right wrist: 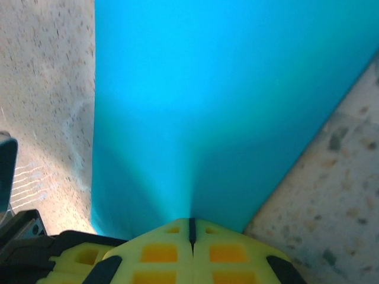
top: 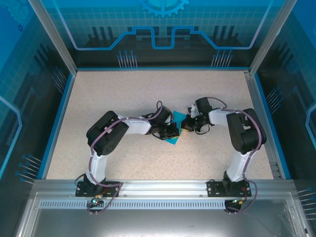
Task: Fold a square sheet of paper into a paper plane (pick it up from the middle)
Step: Hold the square sheet of paper at the center of the table, then first fold in half a square sheet of paper at the center of the table.
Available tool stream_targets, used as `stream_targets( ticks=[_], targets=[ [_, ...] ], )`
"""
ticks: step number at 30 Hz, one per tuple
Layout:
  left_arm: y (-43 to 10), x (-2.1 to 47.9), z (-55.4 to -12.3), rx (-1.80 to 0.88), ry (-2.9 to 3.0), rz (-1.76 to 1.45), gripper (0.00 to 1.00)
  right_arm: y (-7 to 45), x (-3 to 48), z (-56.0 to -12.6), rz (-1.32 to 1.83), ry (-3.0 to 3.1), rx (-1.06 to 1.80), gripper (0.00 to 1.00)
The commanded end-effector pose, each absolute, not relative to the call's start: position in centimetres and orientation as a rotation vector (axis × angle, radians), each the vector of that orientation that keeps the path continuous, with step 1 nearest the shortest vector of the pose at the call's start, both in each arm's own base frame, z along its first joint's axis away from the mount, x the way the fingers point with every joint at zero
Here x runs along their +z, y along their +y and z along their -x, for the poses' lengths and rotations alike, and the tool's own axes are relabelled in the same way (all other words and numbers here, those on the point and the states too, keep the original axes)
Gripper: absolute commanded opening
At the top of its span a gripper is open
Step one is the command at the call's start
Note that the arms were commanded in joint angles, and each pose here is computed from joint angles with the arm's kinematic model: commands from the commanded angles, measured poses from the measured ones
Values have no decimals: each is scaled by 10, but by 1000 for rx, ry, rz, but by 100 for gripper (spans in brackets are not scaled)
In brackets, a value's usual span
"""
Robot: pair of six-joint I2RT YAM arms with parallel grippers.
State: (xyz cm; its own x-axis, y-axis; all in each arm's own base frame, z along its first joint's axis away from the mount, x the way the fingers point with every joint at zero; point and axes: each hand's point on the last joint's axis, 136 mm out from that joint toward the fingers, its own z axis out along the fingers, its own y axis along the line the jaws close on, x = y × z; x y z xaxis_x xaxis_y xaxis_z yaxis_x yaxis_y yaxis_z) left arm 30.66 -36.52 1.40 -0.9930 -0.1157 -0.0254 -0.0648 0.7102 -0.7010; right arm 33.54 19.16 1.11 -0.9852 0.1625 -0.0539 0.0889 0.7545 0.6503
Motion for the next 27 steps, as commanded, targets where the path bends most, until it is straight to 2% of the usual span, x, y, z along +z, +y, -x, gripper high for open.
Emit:
stream_targets(
  ticks=[1, 18, 23, 27],
  targets=[
    [-329, -29, -269, -965, 3060, 229, 1, 166, 3, -367, -256, 2798, 933, 4],
    [-326, -31, -266, -962, 3081, 227, 2, 131, 7, -422, -368, 2710, 901, 4],
    [-328, -29, -268, -966, 3076, 212, 1, 132, 38, -435, -326, 2633, 924, 4],
    [-330, -27, -270, -969, 3070, 200, 1, 142, 75, -427, -247, 2545, 986, 5]
  ],
)
